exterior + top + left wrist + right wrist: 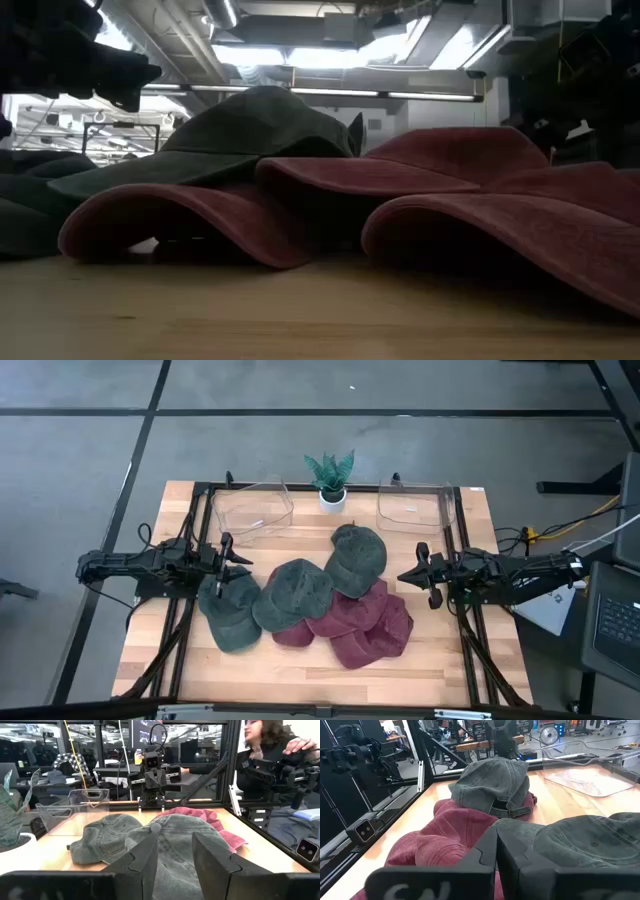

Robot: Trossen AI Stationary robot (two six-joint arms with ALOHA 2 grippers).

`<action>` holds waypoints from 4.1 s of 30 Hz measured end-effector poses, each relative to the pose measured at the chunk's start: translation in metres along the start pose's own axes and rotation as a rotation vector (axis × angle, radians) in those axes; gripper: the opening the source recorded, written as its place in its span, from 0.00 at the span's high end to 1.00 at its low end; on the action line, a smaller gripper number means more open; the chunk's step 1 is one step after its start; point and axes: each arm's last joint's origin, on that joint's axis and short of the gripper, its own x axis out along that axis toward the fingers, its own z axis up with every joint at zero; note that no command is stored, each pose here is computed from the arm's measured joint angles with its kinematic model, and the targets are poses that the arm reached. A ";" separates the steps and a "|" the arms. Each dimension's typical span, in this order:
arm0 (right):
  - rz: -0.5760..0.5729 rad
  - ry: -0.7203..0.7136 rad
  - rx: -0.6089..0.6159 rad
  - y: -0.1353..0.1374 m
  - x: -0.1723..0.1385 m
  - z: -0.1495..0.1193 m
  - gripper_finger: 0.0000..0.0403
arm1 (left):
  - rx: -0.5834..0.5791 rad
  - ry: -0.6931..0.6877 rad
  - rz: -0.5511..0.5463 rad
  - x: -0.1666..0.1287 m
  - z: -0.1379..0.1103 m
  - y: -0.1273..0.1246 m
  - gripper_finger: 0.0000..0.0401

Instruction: Pick & Place hat

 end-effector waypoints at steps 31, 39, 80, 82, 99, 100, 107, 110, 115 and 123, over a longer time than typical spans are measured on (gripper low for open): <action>0.000 0.000 0.000 0.000 0.000 0.000 0.98 | 0.000 0.000 0.000 0.000 0.000 0.000 0.71; 0.000 0.000 0.000 0.000 0.000 0.000 0.98 | 0.000 0.000 0.000 0.000 0.000 0.000 0.71; -0.044 0.332 0.005 0.007 -0.017 0.044 0.98 | 0.000 0.000 0.000 0.000 0.000 0.000 0.71; -0.057 0.331 -0.001 0.009 -0.012 0.051 0.98 | 0.000 0.000 0.000 0.000 0.000 0.000 0.71; 0.045 0.589 -0.093 0.054 0.074 0.103 0.98 | 0.000 0.000 0.000 0.000 0.000 0.000 0.71; 0.053 0.614 -0.101 0.057 0.081 0.101 0.98 | 0.000 0.000 0.000 0.000 0.000 0.000 0.71; 0.096 0.768 -0.156 0.080 0.117 0.080 0.98 | 0.000 0.000 0.000 0.000 0.000 0.000 0.71; 0.108 0.789 -0.167 0.087 0.128 0.071 0.98 | 0.000 0.000 0.000 0.000 0.000 0.000 0.71; 0.120 0.748 -0.162 0.091 0.144 0.064 0.98 | 0.000 0.000 0.000 0.000 0.000 0.000 0.71; 0.137 0.642 -0.208 0.089 0.163 0.062 0.98 | 0.000 0.000 0.000 0.000 0.000 0.000 0.71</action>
